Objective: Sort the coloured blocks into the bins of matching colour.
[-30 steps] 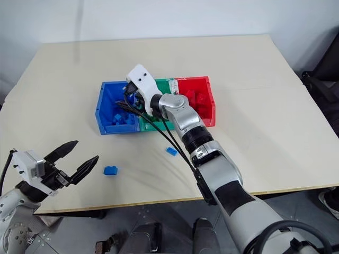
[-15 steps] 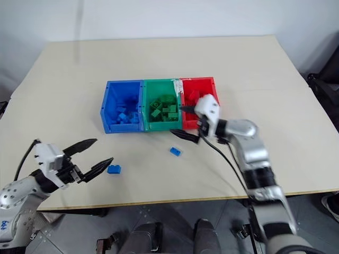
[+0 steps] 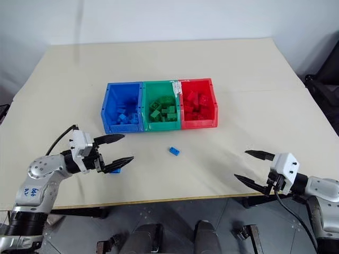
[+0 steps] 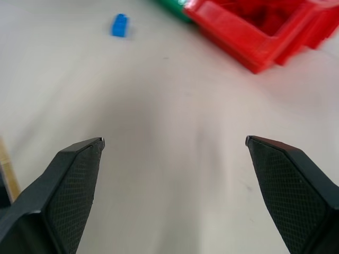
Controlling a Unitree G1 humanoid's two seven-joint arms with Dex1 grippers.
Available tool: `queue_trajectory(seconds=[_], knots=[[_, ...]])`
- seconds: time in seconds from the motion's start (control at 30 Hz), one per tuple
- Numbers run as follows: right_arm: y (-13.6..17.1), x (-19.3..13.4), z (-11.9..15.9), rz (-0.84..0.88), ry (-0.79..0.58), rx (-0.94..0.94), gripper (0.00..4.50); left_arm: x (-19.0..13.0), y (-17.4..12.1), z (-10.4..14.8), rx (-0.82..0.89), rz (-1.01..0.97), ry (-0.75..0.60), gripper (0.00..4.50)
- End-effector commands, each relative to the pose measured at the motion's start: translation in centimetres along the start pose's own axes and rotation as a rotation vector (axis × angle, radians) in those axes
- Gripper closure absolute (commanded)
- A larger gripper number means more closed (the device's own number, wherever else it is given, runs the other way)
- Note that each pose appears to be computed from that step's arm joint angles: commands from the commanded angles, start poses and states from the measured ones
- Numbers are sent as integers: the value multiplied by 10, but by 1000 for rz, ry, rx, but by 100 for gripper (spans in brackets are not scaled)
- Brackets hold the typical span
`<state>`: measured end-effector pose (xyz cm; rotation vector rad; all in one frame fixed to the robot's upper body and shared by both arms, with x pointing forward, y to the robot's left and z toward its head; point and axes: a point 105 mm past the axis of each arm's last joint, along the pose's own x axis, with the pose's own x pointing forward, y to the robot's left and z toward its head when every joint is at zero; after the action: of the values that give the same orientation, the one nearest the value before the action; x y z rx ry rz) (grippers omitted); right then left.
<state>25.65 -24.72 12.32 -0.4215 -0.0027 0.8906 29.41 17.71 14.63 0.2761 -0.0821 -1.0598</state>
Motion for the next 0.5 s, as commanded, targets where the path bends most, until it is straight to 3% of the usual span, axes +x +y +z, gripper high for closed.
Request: queue_trajectory(seconds=[0.03,0.27,0.5], knots=[[0,21,21,20,-66,5,3,-6,3,4,30,-10,-7,0],[6,75,52,132,-99,127,3,-27,5,4,16,32,13,0],[34,144,55,224,24,211,3,-80,-7,-2,-14,191,83,0]])
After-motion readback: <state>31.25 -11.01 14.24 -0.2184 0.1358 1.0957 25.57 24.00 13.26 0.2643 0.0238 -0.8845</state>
